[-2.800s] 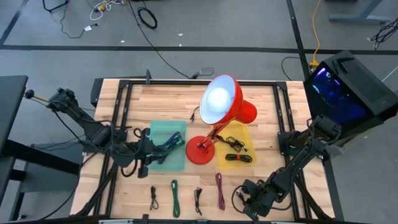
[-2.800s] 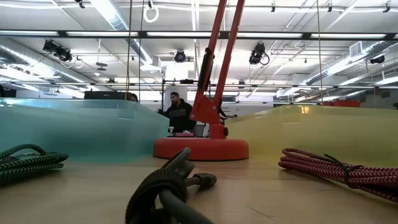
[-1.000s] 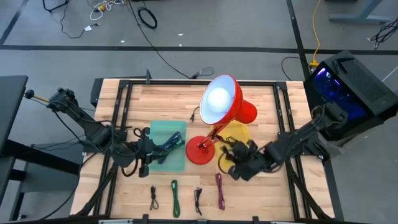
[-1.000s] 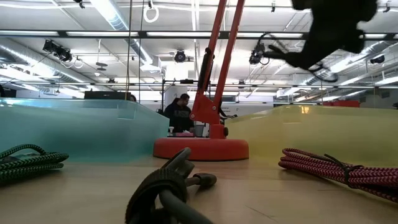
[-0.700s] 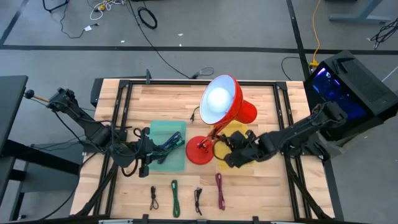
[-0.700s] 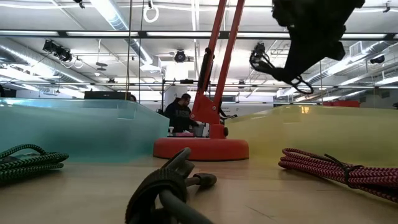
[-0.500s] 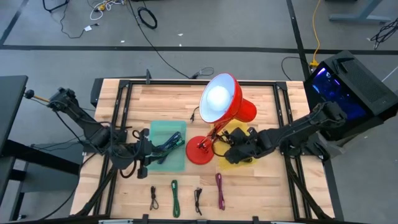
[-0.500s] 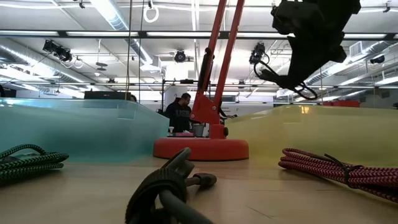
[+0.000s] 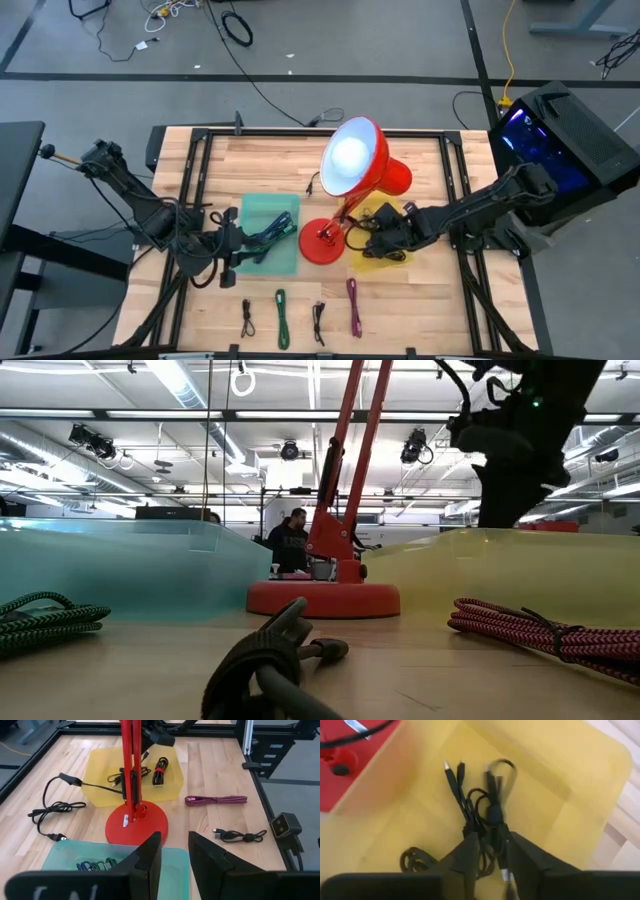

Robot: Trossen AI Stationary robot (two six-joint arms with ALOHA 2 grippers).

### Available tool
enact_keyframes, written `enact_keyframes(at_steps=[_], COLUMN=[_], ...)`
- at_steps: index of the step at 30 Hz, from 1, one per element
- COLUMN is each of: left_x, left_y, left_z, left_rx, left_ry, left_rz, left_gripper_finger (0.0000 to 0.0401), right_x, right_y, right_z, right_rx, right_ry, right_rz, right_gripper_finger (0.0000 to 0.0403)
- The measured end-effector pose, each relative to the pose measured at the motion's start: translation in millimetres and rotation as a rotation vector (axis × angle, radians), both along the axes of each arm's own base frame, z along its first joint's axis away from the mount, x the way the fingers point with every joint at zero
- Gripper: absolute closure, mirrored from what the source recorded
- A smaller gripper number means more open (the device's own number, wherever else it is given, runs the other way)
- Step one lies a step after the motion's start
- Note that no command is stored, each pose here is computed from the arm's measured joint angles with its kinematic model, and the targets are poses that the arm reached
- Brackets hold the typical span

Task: Pick & Place USB Port
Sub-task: Put the black charger cable into the yellow bin, then put the pink patterned charger cable into the blue bin

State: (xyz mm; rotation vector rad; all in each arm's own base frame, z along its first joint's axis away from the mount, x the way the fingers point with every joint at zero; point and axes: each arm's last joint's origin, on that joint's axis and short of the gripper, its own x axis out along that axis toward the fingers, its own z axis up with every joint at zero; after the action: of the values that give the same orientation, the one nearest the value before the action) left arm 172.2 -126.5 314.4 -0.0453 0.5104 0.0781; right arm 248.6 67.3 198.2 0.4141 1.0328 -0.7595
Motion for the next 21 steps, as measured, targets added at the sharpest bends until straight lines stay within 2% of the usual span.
enact_keyframes(at_steps=[4, 8, 14, 21], left_x=[0, 0, 0, 0], left_y=[0, 1, 1, 1], left_z=[0, 0, 0, 0], left_rx=[0.009, 0.011, 0.011, 0.011], left_ry=[-0.007, -0.005, -0.005, -0.005], left_rz=[0.013, 0.015, 0.015, 0.016], left_gripper_finger=[0.0298, 0.0298, 0.0298, 0.0298], right_x=[6, 12, 9, -1], right_y=[2, 10, 46, 111], right_z=[5, 27, 34, 25], right_rx=[0.02, 0.104, 0.25, 0.413], right_ry=[-0.096, -0.256, -0.346, -0.44], right_rz=[0.025, 0.113, 0.247, 0.353], right_gripper_finger=[0.025, 0.023, 0.0238, 0.0263])
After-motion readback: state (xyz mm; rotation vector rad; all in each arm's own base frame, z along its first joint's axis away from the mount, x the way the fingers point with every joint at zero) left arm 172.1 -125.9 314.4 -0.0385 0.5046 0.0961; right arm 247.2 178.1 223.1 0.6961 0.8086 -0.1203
